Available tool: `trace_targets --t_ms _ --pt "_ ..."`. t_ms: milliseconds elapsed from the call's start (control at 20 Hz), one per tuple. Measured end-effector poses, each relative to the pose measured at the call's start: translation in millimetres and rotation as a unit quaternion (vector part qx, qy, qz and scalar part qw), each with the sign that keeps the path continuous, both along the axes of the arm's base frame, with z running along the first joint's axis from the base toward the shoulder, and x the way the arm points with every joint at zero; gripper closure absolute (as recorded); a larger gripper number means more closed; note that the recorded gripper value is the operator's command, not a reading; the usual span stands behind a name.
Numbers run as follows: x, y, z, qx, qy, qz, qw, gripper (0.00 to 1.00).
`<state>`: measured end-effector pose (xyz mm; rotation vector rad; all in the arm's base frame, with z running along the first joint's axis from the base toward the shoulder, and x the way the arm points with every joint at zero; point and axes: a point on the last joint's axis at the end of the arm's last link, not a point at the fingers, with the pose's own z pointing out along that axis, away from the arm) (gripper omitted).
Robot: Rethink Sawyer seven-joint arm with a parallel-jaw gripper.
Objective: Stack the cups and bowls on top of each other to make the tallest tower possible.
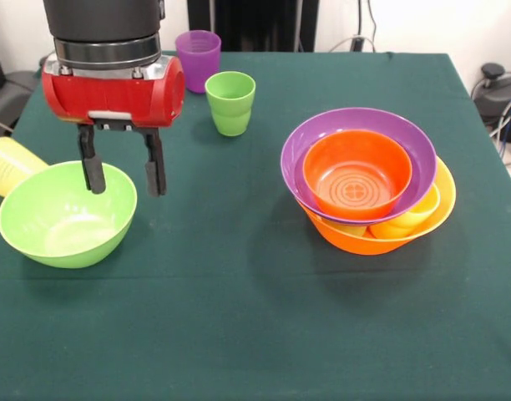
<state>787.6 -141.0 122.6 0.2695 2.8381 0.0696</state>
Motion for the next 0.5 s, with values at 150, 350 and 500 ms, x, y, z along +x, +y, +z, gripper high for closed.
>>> trace_targets --t_ms 150,350,500 --pt "2.7 0 -2 -0.002 -0.012 -0.001 0.9999 0.0" --pt "3.6 -1 -5 -0.004 -0.017 -0.001 0.9998 0.0" --pt "2.3 0 -12 -0.002 -0.015 0.0 0.9999 0.0"
